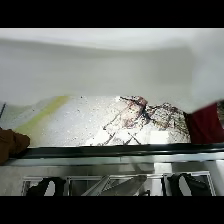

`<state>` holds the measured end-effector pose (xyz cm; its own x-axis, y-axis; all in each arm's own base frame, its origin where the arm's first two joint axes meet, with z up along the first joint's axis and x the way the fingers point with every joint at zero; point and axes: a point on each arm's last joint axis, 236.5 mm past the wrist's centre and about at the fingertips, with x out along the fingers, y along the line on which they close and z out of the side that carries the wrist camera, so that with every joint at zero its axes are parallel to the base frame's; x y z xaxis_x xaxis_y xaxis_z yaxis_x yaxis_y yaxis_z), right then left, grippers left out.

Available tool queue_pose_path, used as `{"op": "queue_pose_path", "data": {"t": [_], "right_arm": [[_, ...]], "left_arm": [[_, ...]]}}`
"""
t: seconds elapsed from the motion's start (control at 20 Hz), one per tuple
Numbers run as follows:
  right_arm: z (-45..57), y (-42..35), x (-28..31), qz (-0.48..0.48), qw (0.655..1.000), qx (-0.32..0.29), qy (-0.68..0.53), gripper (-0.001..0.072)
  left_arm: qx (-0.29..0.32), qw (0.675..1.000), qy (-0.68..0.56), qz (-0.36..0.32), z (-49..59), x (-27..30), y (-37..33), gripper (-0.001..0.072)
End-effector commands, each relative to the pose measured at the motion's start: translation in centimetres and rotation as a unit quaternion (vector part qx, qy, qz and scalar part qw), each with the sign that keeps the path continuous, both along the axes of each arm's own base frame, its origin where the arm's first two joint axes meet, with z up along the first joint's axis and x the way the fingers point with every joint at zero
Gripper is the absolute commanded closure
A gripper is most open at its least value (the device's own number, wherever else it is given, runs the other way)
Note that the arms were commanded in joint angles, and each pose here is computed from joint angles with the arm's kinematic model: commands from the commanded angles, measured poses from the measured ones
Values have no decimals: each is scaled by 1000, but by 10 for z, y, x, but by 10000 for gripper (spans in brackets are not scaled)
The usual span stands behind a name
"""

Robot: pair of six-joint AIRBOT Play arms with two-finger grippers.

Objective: Fold the shirts.

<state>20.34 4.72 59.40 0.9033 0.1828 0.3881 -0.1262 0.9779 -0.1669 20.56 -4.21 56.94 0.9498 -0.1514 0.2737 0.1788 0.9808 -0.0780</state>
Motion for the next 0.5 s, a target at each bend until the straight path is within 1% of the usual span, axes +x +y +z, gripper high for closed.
{"op": "queue_pose_path", "data": {"t": [0.0, 0.15, 0.25, 0.35, 0.45], "right_arm": [[16, -6, -29, -50, 998, -25, -41, 691], [-18, -19, 29, -27, 999, -5, 45, 691], [-67, -21, 85, 19, 989, 21, 146, 691], [-135, -11, 144, 96, 959, 58, 259, 691], [-218, 0, 200, 140, 917, 89, 362, 691]], "left_arm": [[6, 999, 35, 20, -7, -3, 3, 693], [-1, 988, 155, 2, -62, 52, 17, 693], [-17, 971, 238, -32, -113, 93, 18, 693], [-33, 940, 332, -76, -183, 137, 6, 693], [-19, 899, 425, -102, -271, 179, -7, 693]]}}
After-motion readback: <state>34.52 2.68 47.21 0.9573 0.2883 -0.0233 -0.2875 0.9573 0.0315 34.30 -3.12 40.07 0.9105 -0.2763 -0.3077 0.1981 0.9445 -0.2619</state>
